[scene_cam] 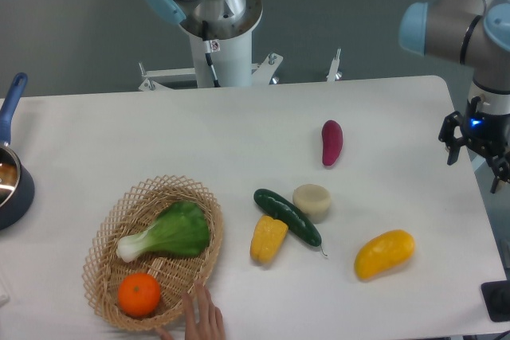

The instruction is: Pick up the mango from the table

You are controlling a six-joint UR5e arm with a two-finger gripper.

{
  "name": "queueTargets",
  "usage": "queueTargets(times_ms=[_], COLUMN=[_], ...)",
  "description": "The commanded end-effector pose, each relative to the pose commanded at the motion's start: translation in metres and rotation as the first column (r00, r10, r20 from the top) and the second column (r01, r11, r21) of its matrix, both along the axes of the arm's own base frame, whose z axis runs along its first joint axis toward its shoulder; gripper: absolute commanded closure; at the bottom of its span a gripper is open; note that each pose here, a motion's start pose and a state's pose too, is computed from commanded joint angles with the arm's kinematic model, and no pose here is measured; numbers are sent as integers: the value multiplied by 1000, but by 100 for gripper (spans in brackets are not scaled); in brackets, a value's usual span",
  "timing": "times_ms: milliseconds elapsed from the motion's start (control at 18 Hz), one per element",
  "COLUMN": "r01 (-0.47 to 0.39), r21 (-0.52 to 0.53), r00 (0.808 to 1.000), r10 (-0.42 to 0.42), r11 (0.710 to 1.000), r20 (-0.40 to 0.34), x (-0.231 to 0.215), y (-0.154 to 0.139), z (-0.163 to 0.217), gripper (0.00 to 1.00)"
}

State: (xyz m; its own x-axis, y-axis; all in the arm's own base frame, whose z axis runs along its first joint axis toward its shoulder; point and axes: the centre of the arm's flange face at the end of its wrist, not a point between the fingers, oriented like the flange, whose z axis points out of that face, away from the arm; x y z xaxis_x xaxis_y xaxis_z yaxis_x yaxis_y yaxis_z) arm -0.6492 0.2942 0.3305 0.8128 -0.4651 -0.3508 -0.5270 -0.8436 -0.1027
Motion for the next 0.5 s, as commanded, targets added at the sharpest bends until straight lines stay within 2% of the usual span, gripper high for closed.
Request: queueTargets(times_ms=[333,500], r01=[4,28], r21=[-2,-7], r00=[1000,999], r10=[-4,-28], r11=[1000,1000], r20=[0,-21], x=[2,11], y=[4,20], z=[-2,-9], gripper=[0,0])
